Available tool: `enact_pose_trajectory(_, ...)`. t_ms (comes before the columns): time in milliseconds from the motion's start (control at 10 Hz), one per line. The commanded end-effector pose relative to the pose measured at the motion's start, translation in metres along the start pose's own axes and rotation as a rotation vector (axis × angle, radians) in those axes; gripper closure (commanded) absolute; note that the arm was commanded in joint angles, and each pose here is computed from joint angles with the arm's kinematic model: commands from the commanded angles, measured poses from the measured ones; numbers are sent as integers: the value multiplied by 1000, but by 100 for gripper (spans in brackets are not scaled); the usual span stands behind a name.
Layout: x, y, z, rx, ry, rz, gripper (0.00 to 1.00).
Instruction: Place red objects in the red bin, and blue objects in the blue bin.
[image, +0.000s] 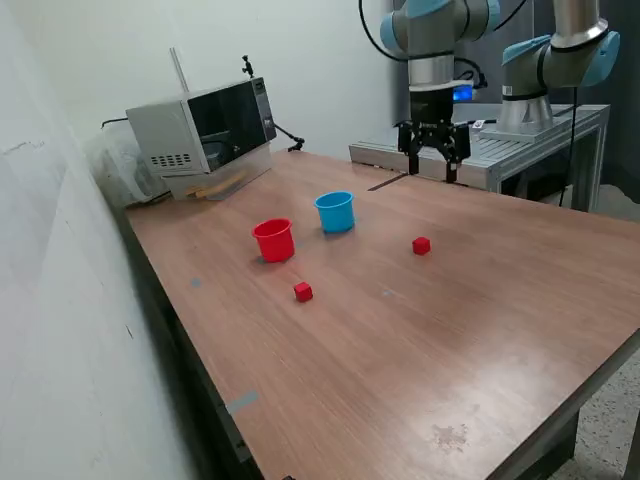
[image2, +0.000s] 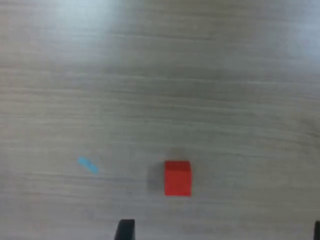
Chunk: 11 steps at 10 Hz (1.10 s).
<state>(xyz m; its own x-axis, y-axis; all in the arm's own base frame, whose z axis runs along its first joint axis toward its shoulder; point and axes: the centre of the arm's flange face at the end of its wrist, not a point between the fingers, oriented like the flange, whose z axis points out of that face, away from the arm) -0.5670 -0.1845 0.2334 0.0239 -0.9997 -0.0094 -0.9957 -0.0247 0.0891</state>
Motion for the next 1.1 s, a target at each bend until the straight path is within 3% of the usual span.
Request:
enact_pose_trajectory(0, -2, 10, 71, 45, -5, 3, 0)
enact_pose_trajectory(500, -2, 11, 107, 74, -7, 1, 0)
enact_pose_trajectory(1000, -13, 32, 127, 66, -7, 6, 0)
